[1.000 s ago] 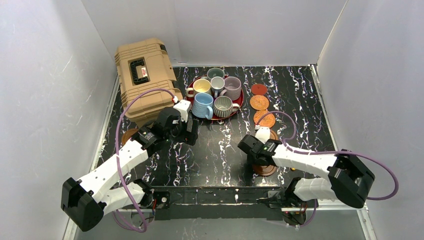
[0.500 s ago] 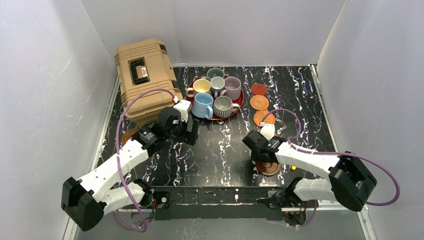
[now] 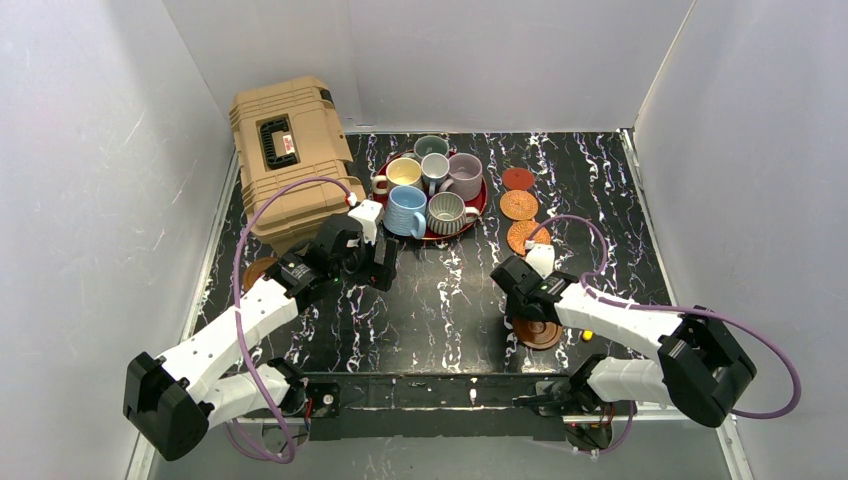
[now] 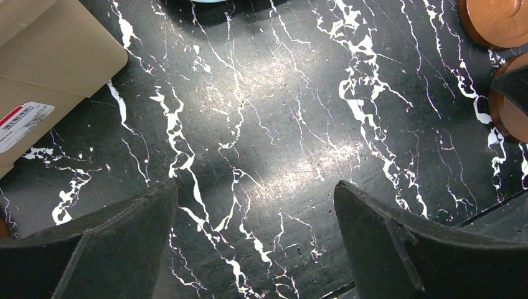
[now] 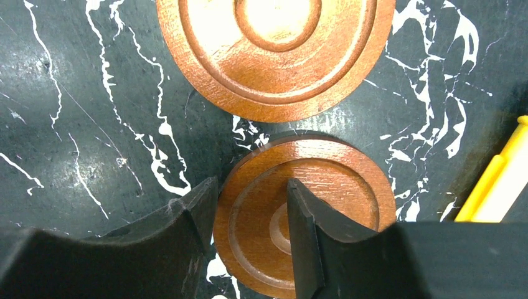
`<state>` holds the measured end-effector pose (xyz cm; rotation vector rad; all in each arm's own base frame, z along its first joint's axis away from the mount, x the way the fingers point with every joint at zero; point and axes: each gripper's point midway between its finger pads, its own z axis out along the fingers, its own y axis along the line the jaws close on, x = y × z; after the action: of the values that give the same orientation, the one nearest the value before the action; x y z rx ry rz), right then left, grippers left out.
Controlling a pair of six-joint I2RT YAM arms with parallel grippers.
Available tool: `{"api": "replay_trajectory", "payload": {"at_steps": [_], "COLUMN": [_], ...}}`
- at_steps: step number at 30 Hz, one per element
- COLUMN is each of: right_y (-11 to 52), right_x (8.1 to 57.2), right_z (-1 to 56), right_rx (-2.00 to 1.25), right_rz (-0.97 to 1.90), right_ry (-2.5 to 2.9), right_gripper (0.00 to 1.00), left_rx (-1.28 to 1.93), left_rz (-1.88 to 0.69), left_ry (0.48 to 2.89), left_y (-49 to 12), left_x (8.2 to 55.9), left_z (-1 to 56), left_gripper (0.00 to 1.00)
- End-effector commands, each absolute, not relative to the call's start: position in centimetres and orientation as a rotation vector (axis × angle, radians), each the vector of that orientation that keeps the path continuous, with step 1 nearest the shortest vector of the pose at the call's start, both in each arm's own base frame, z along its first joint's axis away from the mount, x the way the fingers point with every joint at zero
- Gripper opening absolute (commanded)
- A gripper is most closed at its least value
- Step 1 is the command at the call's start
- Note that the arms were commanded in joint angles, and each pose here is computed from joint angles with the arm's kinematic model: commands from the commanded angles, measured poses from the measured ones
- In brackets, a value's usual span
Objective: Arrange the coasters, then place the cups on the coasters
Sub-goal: Move the coaster to the center of the board.
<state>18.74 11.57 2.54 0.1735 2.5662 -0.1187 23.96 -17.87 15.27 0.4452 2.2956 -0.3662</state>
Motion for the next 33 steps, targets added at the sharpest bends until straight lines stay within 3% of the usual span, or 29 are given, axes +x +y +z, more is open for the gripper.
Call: {"api": "replay_trajectory", "payload": {"at_steps": [1, 33], "right_y": [10.7, 10.9], "right_x": [18.8, 19.5], "right_z": [2.3, 3.2], "right_rx": [0.177, 0.188], "right_rz": [-0.143, -0.093], "right_ry": [2.558, 2.569], "right_gripper": [0.52, 0.53], "left_rx": [0.444, 0.446], "left_rz": [-0.357, -0.355], "left_ry": [2.295, 2.295], "left_y": [-17.7, -17.7], "left_x": [24.0, 24.0], "left_z": [15.6, 15.6], "left_gripper": [0.94, 0.94]}}
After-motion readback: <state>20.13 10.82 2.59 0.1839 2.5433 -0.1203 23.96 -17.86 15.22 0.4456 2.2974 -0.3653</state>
